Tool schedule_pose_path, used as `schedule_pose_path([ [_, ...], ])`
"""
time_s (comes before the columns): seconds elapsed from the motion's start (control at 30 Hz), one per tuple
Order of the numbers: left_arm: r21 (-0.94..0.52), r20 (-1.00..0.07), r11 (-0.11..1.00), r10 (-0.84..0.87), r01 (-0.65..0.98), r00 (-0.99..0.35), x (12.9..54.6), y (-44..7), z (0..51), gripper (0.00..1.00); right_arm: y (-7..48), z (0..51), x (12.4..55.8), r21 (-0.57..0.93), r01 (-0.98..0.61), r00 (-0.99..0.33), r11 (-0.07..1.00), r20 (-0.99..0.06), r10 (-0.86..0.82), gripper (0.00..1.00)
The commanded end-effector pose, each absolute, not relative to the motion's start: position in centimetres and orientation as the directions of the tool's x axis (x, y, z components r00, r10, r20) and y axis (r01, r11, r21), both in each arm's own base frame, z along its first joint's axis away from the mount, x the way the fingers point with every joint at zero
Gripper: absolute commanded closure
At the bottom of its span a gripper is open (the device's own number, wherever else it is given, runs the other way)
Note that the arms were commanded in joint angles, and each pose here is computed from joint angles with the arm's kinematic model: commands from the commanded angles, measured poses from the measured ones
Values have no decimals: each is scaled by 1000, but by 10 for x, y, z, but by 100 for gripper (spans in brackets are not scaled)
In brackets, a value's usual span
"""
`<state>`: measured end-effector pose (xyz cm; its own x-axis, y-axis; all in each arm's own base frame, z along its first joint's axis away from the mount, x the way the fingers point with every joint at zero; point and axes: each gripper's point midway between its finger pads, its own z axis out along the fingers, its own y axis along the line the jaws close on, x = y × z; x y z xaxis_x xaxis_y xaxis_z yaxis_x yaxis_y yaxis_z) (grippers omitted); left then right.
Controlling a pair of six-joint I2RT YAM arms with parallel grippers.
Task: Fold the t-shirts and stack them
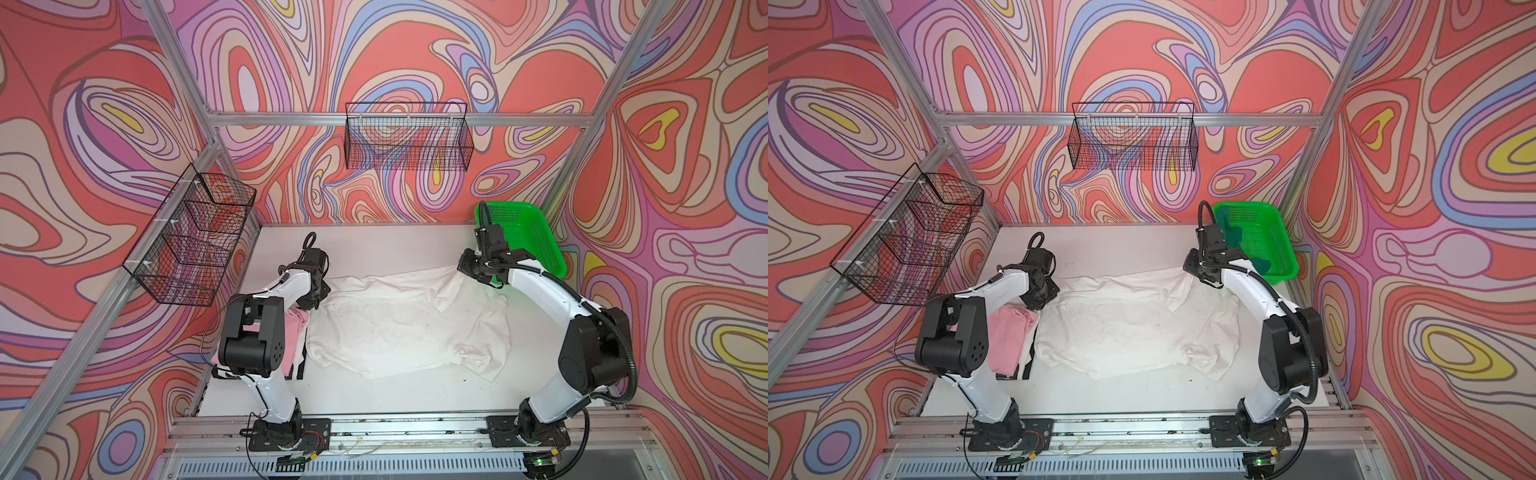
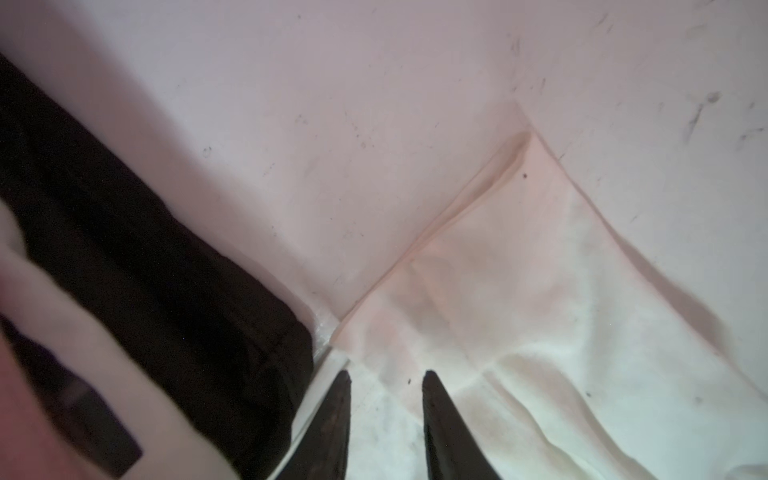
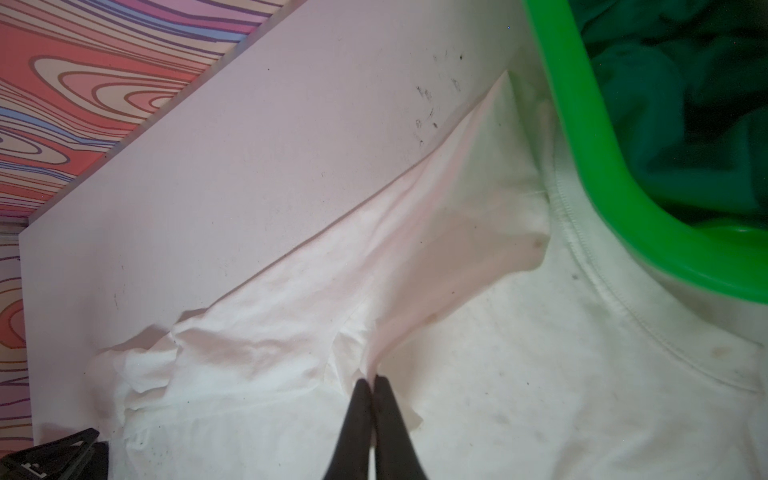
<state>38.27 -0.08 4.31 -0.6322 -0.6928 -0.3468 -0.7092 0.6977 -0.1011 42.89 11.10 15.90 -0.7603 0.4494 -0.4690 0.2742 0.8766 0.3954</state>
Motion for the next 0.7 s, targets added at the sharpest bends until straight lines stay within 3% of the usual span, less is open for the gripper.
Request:
schedule_pose_path([
  [0.0,-114,-327,657,-733,-746,-596,381,7,35,72,115,167,425,413,250,-757,876,-480,443,100],
  [0.43,-78,-272,648,-745,-758,-609,375,10,13,81,117,161,423,414,242,-768,878,-471,434,100],
  [0.67,-56,-295,653,-733,-755,-613,380,15,15,94,117,160,422,412,238,-770,879,-471,430,100],
])
